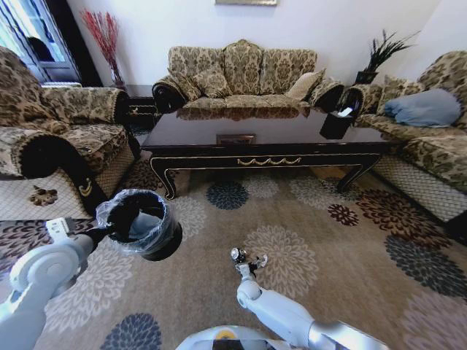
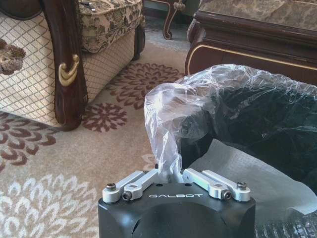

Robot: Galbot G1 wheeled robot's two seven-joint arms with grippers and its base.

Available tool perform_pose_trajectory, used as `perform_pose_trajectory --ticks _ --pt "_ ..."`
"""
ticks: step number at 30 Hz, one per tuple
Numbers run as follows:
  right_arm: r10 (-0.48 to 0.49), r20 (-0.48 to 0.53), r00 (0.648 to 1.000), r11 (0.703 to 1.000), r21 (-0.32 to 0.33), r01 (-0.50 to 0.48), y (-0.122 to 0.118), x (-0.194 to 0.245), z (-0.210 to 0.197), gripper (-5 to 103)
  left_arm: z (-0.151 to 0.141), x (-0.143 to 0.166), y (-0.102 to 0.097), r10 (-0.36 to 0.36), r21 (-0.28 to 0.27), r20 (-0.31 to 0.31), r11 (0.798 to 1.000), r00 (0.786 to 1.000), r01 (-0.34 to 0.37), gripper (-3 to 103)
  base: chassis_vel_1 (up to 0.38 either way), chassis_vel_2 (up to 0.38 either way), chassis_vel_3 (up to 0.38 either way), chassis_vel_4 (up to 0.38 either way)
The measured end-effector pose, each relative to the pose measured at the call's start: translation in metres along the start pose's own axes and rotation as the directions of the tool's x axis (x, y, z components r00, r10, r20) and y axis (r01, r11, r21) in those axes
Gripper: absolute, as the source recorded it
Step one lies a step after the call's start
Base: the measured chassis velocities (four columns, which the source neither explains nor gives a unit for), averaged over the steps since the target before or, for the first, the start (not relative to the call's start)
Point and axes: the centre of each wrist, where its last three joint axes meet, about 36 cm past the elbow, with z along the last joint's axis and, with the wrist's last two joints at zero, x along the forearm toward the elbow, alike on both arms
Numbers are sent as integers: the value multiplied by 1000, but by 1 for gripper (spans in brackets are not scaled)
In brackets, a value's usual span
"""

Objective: Move to the front of the table and pick up the trash from the floor, then place it into the trash bin.

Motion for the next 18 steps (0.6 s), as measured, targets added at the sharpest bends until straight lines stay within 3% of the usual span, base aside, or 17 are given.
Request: perform_pose_trajectory --ticks 9,12,15,16,18 --pt "-38 30 999 999 -8 38 0 -3 0 79 1 -1 0 -3 0 -3 1000 1000 3 2 0 0 0 0" --pt "-56 51 997 998 -1 56 -1 -3 2 62 2 -2 0 -5 0 -5 1000 1000 5 2 0 0 0 0" --pt "-63 62 996 998 2 63 -1 -3 3 62 2 -2 1 -6 0 -5 1000 1000 6 2 0 0 0 0" --pt "-64 63 996 998 2 64 -1 -3 3 51 2 -2 1 -6 0 -5 1000 1000 6 2 0 0 0 0" --pt "-70 69 995 998 -1 70 -2 -2 3 40 2 -3 1 -6 0 -6 1000 1000 6 2 0 0 0 0"
